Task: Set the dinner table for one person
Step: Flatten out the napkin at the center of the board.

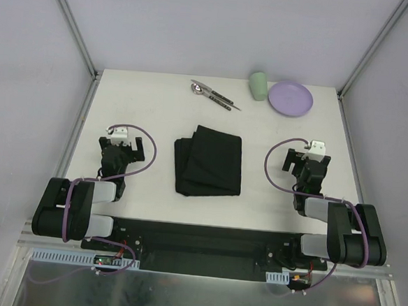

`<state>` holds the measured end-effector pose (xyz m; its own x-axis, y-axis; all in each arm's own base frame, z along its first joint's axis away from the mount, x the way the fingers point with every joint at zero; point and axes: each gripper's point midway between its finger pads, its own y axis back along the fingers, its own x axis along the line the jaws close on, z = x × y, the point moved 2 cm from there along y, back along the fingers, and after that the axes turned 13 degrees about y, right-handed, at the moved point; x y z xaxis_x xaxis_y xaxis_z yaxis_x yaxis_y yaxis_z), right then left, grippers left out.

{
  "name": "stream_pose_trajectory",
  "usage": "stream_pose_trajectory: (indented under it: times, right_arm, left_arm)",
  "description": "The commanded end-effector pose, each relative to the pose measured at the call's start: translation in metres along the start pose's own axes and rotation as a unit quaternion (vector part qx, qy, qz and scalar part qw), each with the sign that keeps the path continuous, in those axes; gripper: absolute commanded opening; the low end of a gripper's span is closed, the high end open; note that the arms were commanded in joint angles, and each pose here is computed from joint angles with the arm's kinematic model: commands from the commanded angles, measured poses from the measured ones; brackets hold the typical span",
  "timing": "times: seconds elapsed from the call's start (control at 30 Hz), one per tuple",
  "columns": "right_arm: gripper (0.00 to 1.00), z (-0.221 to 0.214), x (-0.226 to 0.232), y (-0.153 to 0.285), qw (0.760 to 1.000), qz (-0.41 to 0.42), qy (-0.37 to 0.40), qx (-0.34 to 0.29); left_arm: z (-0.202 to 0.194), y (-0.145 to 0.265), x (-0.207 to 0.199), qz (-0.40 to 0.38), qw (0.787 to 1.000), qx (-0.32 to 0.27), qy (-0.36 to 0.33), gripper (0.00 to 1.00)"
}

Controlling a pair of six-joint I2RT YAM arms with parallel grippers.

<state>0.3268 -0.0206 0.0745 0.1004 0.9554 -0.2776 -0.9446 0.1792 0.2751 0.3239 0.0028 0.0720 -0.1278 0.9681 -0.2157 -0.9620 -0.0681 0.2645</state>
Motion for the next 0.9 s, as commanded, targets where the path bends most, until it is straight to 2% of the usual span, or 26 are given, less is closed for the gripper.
stream_pose_trajectory:
  times: [0.0, 0.87]
  right_arm:
    - [0.96, 0.0157, -0.0019, -0.0028, 1.000, -0.002, -0.004, -0.030]
    - [0.96, 0.0159, -0.0014, -0.0028, 1.000, -0.001, -0.003, -0.031]
  left_arm:
    - [0.0154, -0.0035, -0.0082, -0.024, 0.999, -0.027, -0.005, 0.99]
    - [0.0145, -0.0025, -0.0036, -0.010, 0.999, -0.032, 0.001, 0.99]
